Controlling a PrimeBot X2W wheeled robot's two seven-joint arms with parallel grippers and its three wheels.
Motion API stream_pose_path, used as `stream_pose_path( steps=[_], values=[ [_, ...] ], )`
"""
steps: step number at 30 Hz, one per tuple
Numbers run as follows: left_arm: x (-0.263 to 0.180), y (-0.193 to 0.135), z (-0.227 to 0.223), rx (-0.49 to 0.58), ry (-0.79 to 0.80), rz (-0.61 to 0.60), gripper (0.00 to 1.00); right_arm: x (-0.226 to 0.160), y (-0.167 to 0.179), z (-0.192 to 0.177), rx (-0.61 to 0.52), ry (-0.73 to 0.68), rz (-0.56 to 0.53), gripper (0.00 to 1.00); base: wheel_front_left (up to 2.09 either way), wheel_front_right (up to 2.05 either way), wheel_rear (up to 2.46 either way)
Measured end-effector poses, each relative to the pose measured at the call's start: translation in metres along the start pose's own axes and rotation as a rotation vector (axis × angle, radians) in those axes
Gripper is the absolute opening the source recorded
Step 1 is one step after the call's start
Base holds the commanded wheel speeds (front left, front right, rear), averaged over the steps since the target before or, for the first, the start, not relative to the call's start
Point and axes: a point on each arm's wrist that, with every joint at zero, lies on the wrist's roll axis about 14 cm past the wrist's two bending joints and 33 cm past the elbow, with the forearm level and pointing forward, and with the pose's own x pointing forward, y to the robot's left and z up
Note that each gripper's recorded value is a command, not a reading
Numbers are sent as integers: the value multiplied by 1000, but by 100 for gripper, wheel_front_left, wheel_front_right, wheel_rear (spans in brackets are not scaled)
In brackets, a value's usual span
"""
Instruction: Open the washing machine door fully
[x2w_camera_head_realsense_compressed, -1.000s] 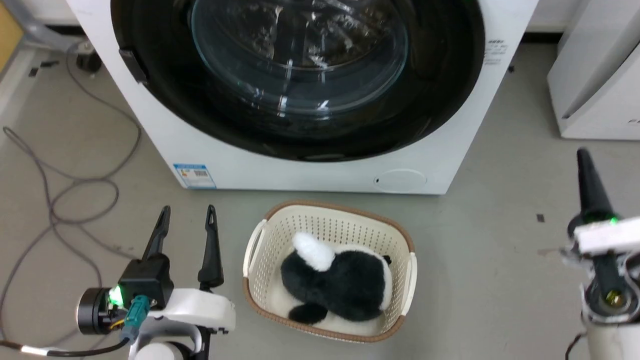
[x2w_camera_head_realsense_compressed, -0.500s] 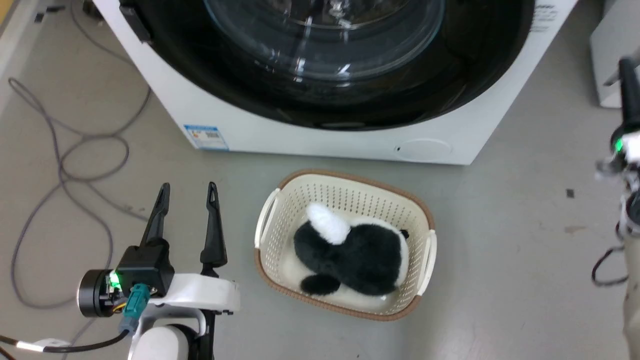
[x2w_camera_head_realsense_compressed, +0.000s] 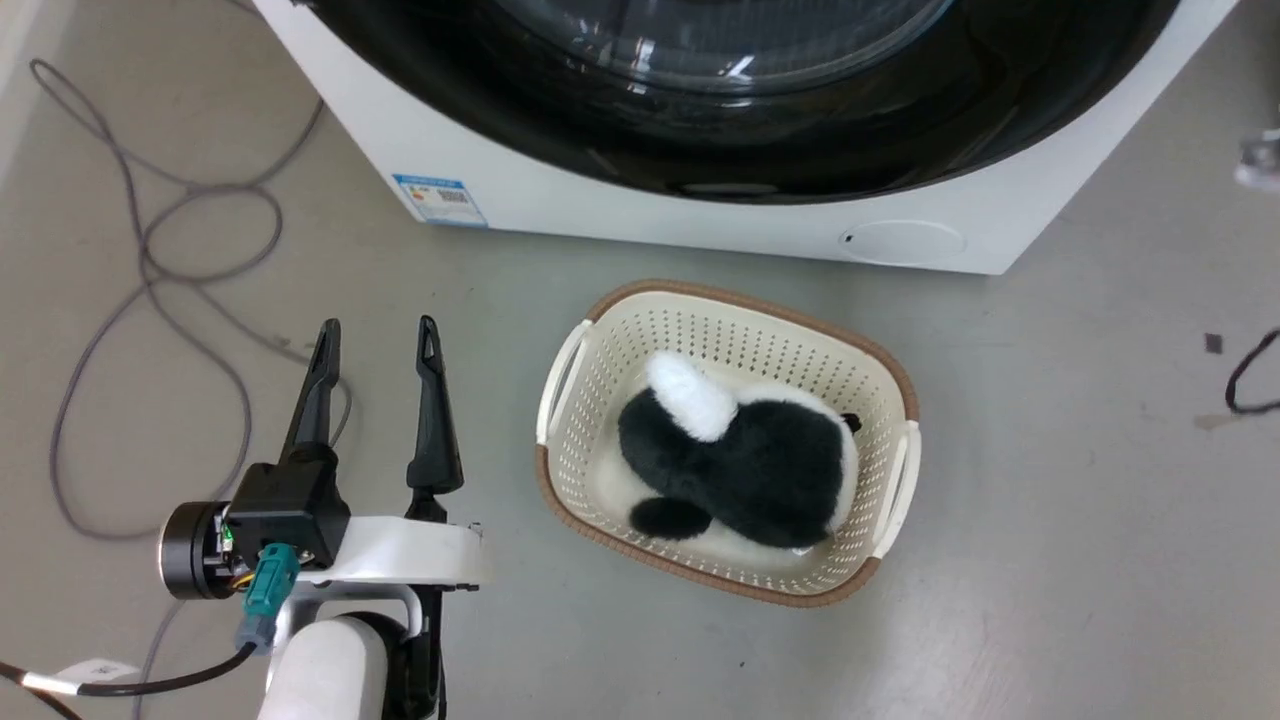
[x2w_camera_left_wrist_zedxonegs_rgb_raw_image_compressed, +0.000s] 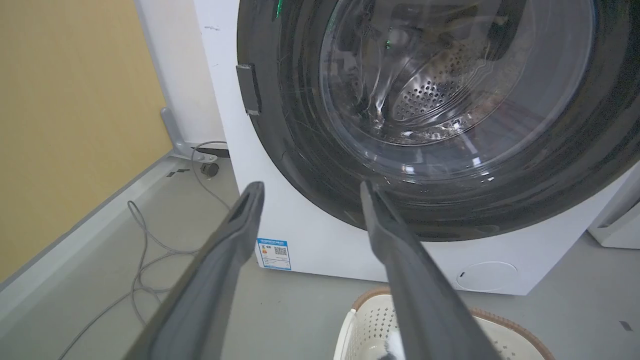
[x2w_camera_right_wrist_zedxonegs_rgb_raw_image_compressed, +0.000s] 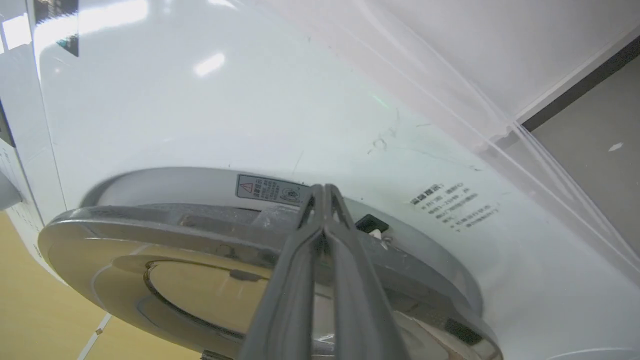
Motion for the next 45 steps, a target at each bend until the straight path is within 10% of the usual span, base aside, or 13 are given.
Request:
stream_pose_path(
  steps=[19,45],
  values=[
    [6,4,-3,-8,-20,30,100,29,14,-34,52,260,33,0,0,0,0],
    [-14,7,26,-31,-99,26,100,-44,44,-64,166,484,80,0,0,0,0]
  ],
)
